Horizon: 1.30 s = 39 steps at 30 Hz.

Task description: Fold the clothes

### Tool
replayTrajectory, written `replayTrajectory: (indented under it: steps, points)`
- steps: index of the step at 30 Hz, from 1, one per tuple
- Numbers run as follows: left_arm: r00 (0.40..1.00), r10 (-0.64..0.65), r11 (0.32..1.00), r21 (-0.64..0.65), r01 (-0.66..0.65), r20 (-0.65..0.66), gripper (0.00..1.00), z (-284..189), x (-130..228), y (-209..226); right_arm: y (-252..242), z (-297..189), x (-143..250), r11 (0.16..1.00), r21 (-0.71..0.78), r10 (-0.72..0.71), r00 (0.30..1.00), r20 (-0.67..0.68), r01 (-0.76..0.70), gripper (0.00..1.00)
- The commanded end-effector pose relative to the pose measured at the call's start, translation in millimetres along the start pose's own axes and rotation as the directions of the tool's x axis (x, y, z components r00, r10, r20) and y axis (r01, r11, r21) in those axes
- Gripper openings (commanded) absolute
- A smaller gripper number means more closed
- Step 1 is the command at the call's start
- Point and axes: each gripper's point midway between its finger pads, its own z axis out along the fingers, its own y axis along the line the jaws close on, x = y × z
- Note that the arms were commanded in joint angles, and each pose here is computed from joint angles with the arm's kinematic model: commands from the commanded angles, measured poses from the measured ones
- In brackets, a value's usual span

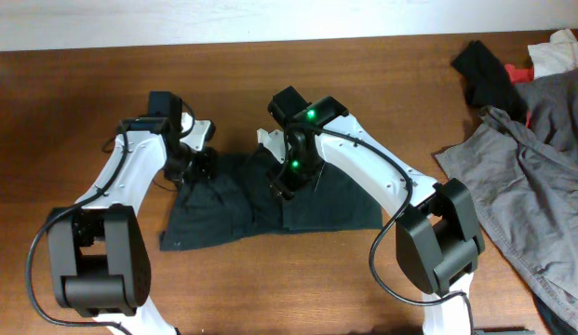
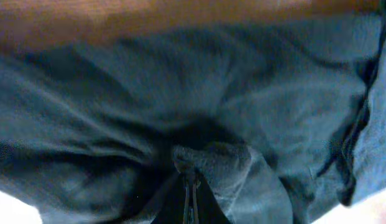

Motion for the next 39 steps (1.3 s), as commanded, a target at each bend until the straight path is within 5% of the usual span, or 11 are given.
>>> replayTrajectory:
  steps: [1,14,32,36,39]
  points:
    - [1.000,0.025,1.000,0.015,-0.025,0.001,0.02,-9,0,-9,-6,-2,-2,1.000,0.009,0.005,1.000,0.005,-0.005,0.61]
    - [0.961,-0.185,0.979,-0.127,0.162,-0.204,0.03,-18,55,6,-7,-2,-2,1.000,0.009,0.006,1.000,0.006,-0.006,0.61]
    - [0.871,-0.312,0.942,-0.242,0.233,-0.379,0.06,-1,124,11,-7,-2,-2,1.000,0.009,0.007,1.000,0.005,-0.007,0.61]
    - [0.853,-0.361,0.909,-0.347,0.231,-0.377,0.34,-10,131,26,-7,-2,-2,1.000,0.008,0.007,1.000,0.005,-0.007,0.61]
    - [0.841,-0.389,0.885,-0.405,0.229,-0.375,0.83,-19,134,36,-1,-2,-2,1.000,-0.026,0.007,1.000,0.009,-0.006,0.65]
